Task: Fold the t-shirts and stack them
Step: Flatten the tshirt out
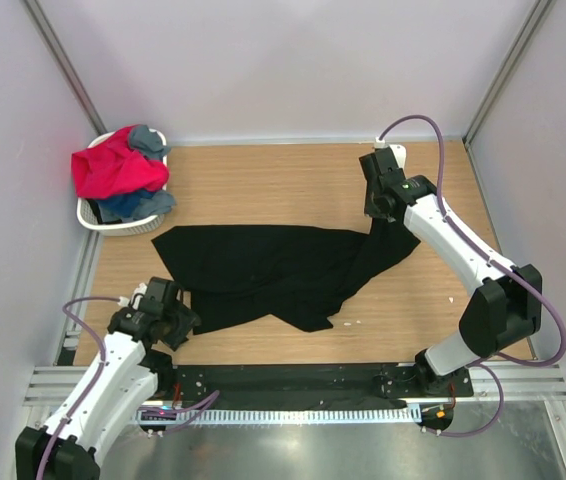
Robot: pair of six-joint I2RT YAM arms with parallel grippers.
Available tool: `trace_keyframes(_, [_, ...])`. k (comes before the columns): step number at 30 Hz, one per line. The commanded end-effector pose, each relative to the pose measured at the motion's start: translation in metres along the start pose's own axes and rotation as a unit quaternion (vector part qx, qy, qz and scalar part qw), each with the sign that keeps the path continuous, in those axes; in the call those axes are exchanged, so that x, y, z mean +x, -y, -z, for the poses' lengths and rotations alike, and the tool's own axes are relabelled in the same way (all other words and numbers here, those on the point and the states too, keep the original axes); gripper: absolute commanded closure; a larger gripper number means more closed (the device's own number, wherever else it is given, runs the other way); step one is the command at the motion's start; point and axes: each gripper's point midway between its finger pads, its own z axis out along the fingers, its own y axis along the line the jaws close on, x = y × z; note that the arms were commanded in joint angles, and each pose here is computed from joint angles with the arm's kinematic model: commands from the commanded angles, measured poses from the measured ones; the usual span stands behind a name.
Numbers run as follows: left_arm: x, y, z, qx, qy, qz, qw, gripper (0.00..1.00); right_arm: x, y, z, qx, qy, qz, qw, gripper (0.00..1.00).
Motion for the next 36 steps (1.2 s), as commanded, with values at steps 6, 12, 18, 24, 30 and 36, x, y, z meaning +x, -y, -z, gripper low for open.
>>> trace_keyframes(6, [-0.004,0.002,-0.003,-0.011,0.006,0.004,1.000,0.55,-0.002,0.007,0.002,0.014,0.006,-0.002,1.000,0.99])
trace_keyframes(12, [-0.004,-0.002,-0.007,-0.017,0.009,0.007,1.000,0.69,-0.003,0.007,0.000,0.019,0.004,0.002,1.000,0.99])
trace_keyframes(18, [0.001,0.001,-0.009,-0.008,-0.001,0.007,1.000,0.68,-0.005,0.004,0.000,0.014,0.003,-0.001,1.000,0.99])
trace_keyframes(24, [0.001,0.002,-0.009,-0.010,-0.005,-0.004,1.000,0.67,-0.003,0.002,-0.001,0.011,-0.003,-0.003,1.000,0.99])
trace_keyframes(30, [0.000,0.003,-0.010,-0.021,-0.011,-0.022,0.999,0.67,-0.007,0.001,0.003,0.008,0.003,-0.010,1.000,0.99])
trace_keyframes(36, [-0.001,-0.001,-0.010,-0.036,-0.012,-0.034,0.999,0.67,-0.012,0.002,0.012,0.002,0.009,-0.018,1.000,0.99])
